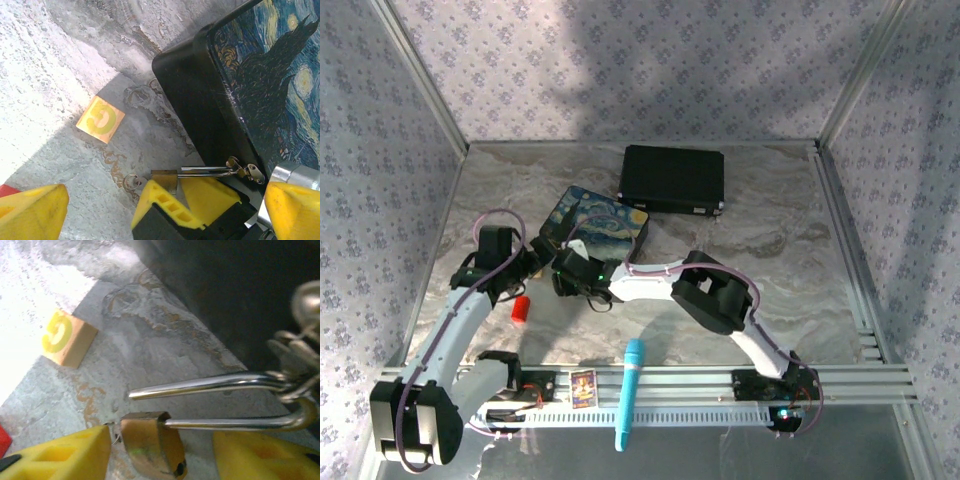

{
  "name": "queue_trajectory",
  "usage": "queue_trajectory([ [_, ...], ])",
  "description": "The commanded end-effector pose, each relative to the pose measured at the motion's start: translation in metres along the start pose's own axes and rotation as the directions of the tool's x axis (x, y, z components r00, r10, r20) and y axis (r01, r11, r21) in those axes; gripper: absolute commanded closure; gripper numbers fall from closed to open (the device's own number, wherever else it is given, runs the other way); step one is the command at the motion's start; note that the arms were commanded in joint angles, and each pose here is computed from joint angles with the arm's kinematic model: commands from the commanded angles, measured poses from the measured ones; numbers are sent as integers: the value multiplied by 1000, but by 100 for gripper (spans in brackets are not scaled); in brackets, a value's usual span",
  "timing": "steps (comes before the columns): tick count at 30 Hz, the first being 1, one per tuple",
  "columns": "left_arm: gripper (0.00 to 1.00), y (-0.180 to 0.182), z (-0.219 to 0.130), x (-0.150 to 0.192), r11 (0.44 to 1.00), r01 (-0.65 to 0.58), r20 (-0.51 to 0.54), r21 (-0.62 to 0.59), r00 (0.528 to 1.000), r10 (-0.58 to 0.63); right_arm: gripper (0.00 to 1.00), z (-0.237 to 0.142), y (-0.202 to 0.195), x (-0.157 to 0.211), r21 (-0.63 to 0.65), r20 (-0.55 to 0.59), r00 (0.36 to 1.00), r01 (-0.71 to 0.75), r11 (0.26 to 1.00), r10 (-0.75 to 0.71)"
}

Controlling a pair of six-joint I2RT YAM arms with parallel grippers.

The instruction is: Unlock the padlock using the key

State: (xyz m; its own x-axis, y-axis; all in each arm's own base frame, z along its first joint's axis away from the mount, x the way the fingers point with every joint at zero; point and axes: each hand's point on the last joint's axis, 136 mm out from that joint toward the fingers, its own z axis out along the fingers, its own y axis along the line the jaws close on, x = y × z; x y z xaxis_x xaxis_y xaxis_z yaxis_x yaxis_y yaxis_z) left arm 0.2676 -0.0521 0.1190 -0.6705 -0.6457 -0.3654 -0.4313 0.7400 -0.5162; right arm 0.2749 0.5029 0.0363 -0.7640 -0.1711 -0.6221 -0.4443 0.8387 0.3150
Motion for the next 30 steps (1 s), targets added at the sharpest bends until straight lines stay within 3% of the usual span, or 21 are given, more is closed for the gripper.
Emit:
queue_trajectory([
  [1,0,-5,-4,-8,1000,-1,36,19,999,0,48,14,-6,12,6,-41,999,-20,1000,20],
  [7,0,-5,-4,-8,1000,2,41,17,999,-3,62,14,-17,22,-3,-58,997,-52,999,51],
  [16,0,-5,-2,-6,1000,-7,33,29,999,6,85,-17,-30,38,-83,-67,995,-77,994,72],
  [20,0,-11,-2,-4,997,-57,36,43,998,55,95,-32,-47,50,-167,-67,989,-140,976,130],
  [23,0,-23,-3,0,986,-165,46,39,986,163,95,-49,-52,54,-247,-67,989,-143,958,130],
  [26,0,-43,-6,5,939,-344,59,5,937,343,96,-61,-60,63,-294,-99,988,-139,946,114],
  [27,0,-53,-7,8,904,-428,65,-5,902,427,96,-64,-63,69,-303,-121,986,-144,942,112],
  [30,1,-80,-6,26,740,-670,55,-57,738,673,96,-72,-73,86,-328,-173,980,-151,932,98],
])
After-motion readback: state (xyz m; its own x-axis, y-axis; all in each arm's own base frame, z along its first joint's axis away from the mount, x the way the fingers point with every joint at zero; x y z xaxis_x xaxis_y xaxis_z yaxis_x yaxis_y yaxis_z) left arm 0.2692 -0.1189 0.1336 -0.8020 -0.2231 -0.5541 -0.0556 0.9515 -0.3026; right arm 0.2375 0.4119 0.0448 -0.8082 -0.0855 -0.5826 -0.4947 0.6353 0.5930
